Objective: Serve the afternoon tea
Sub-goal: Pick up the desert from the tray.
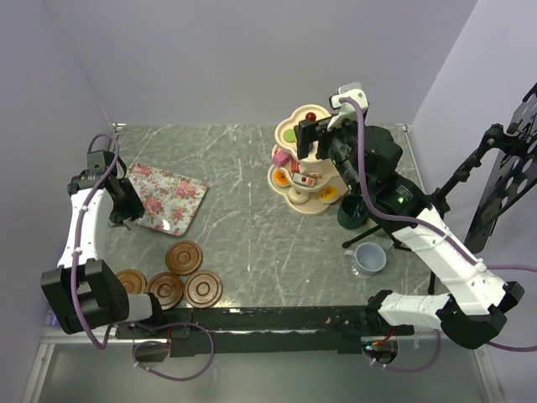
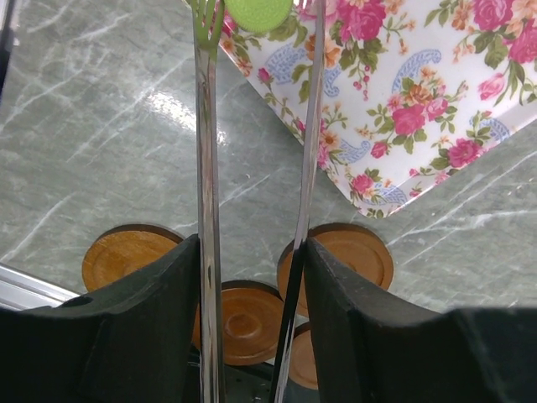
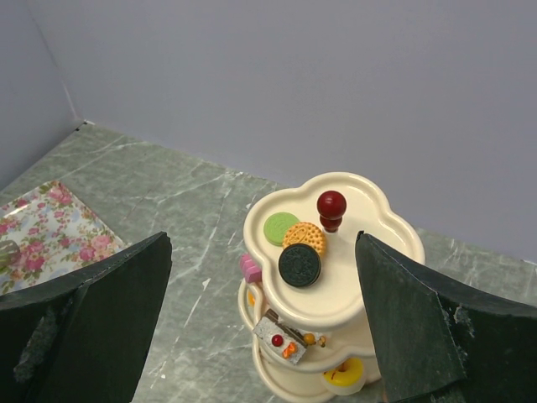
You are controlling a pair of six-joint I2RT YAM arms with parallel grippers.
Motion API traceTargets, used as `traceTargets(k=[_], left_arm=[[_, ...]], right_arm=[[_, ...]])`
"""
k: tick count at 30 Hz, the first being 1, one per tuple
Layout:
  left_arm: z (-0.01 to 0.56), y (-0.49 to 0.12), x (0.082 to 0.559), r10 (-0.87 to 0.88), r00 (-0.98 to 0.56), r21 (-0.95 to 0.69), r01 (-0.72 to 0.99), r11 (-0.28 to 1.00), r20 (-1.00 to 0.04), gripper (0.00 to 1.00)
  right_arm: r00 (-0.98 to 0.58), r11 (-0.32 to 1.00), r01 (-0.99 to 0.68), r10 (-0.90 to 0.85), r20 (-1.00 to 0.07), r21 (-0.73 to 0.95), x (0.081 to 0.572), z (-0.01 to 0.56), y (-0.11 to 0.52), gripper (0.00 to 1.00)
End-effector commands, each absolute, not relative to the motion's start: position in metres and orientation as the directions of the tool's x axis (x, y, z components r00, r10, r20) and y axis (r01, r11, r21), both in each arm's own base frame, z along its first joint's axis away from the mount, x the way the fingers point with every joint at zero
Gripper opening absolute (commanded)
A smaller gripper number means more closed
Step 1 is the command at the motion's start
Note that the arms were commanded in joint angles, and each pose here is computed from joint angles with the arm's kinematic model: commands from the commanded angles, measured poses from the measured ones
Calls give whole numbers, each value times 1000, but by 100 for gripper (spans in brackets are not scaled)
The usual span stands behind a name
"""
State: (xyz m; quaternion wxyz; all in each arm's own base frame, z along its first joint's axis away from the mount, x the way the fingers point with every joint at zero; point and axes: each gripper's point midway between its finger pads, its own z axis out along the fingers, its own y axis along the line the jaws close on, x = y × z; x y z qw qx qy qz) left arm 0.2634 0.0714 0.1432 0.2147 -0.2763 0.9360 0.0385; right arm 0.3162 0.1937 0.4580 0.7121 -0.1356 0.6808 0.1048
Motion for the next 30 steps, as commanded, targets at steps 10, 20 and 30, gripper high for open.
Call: traceTargets(k=[10,20,30], left_arm=[[150,55,265,-530,-733,-151,-520,840,-427,52],[141,66,267,-542,-730,-100,-556,825,-415,49],[150,68,272,-526,-729,-99,-542,835,-438,42]], right_arm=[[84,938,-347,2,-996,-27,317,473,196,96],[88,941,-336,4,-996,-26,315,474,192,96],[91,942,-334,-3,-996,-33,317,474,193,96]])
